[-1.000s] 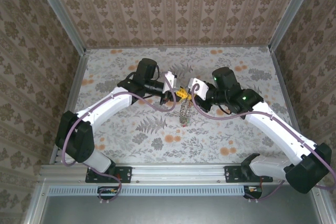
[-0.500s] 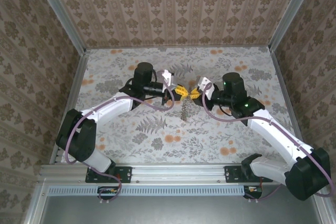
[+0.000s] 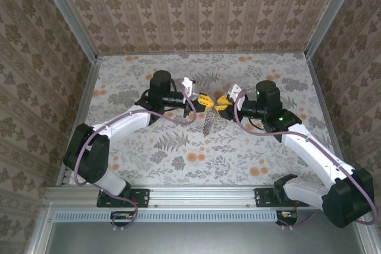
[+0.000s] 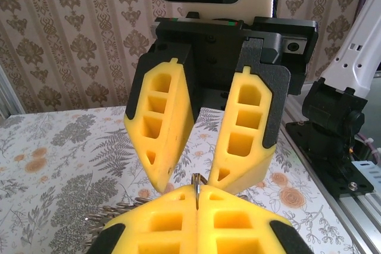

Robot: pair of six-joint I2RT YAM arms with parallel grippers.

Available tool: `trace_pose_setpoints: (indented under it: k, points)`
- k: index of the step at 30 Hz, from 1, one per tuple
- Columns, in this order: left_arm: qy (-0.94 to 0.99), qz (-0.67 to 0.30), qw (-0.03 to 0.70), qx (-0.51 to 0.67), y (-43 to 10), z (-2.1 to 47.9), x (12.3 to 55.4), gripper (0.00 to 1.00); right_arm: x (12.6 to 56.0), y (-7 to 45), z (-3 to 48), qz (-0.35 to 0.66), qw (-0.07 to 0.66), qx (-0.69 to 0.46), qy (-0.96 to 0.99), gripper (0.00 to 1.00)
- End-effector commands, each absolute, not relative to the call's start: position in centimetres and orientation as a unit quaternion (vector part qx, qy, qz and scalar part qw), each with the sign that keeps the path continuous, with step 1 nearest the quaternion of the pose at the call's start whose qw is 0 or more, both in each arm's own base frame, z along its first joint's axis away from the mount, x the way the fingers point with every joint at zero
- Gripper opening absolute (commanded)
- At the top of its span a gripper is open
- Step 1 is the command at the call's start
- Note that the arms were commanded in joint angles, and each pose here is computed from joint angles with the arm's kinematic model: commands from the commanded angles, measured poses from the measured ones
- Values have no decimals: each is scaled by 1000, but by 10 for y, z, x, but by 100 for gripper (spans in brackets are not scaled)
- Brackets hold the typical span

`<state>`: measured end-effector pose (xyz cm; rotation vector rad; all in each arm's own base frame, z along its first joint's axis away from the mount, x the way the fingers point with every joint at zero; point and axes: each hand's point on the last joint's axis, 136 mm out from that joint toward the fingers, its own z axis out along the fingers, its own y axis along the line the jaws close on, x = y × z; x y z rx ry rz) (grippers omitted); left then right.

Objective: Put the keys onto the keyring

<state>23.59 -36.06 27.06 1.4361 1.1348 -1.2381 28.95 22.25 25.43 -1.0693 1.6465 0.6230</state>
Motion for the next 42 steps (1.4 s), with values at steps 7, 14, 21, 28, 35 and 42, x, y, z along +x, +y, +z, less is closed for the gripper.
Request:
trace_pose_setpoints:
  k: [7,14,21,28,35,42]
  points:
    - [447,-494,463,585,-359,278,235,0,272,216,281,247,525,-463,670,35]
    - [440,-497,461,589,-361,281,232,0,280,225,288,264,527,-464,661,31]
    - [439,-499,461,589,-362,282,231,0,288,230,280,264,515,-473,664,28]
    - [435,-500,461,590,-363,283,230,0,292,234,270,272,500,-479,668,23]
    - [431,-504,459,591,-364,283,230,0,292,239,265,287,488,-483,668,11]
    - [442,-491,458,595,-363,279,232,0,295,236,260,275,471,-483,684,0]
